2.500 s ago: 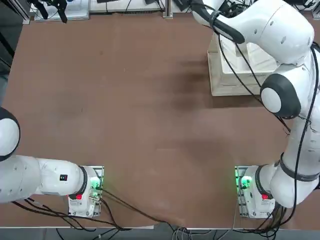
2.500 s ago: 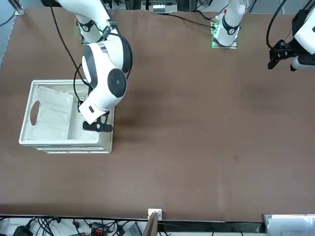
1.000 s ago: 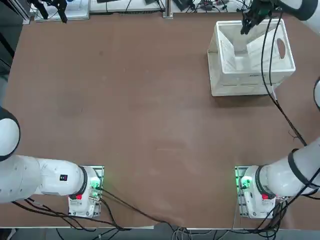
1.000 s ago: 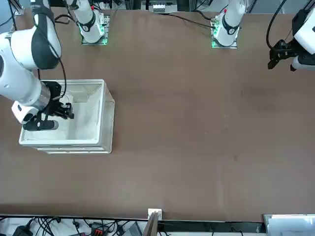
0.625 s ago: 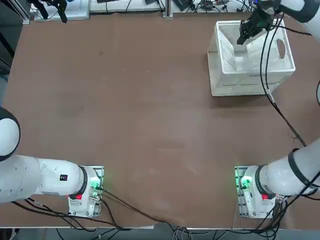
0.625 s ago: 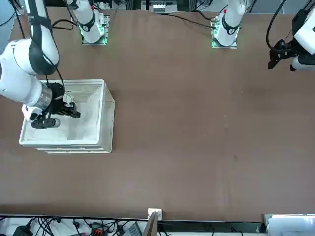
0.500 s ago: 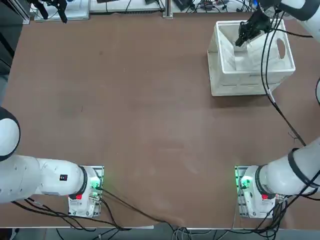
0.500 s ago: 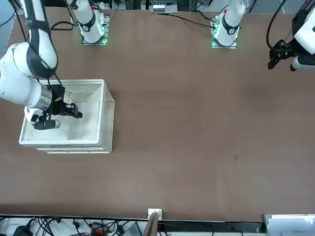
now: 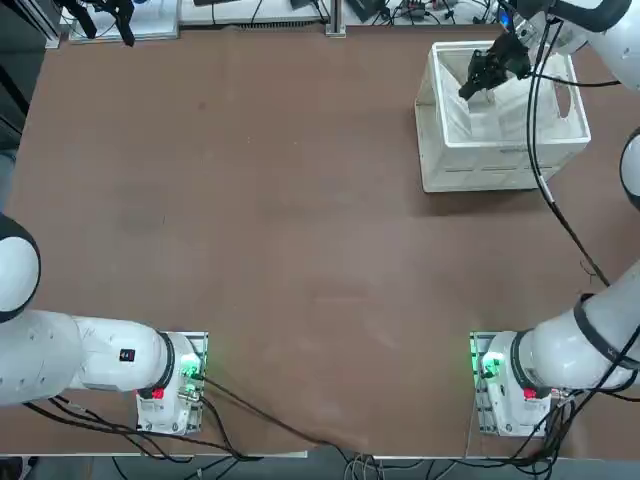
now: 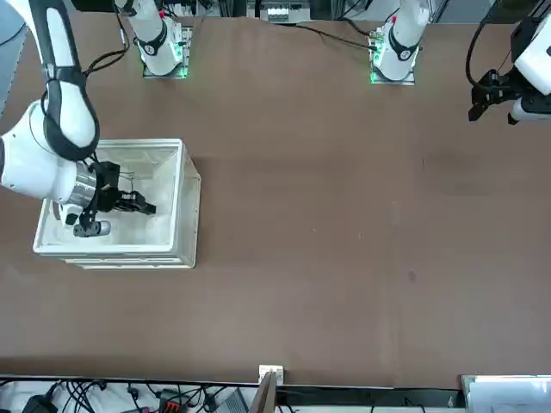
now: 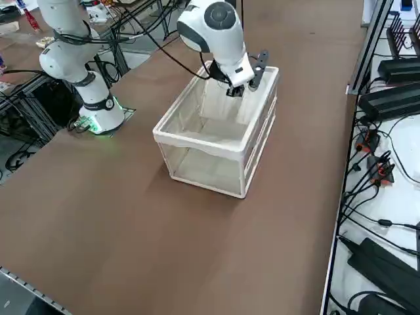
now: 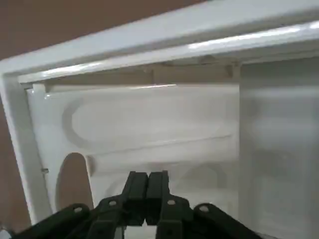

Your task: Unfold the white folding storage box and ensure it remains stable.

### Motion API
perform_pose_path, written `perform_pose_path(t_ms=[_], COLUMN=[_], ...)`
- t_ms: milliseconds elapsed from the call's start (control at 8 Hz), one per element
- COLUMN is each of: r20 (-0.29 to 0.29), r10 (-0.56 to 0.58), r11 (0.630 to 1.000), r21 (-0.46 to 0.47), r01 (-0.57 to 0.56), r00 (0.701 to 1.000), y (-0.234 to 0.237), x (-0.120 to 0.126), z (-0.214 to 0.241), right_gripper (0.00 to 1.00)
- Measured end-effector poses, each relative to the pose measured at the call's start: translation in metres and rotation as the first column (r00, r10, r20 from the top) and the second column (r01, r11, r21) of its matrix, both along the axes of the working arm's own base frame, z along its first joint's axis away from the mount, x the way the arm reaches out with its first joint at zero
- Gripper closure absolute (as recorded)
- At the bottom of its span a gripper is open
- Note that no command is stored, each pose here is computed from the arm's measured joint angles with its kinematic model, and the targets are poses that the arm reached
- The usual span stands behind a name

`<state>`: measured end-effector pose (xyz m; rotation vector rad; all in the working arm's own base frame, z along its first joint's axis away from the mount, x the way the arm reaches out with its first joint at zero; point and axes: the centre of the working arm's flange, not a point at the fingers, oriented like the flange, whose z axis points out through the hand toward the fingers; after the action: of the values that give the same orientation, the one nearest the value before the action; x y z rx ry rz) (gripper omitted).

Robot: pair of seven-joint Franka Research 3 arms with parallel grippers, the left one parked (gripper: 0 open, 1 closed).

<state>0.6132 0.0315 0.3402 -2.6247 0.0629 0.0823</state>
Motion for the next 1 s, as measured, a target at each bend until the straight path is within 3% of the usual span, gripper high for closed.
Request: perform_pose_path(t_ms=[375, 1000], r20=[0.014, 0.104], r10=[-0.015, -0.094], r11=[0.991, 0.974], r21=[0.136, 0.218], r01=[0.013, 0.069], r00=[1.000, 0.990], y=[-0.007, -0.009], x=[-0.007, -0.016], z=[-0.030, -0.062], right_gripper=[0.99, 0.99])
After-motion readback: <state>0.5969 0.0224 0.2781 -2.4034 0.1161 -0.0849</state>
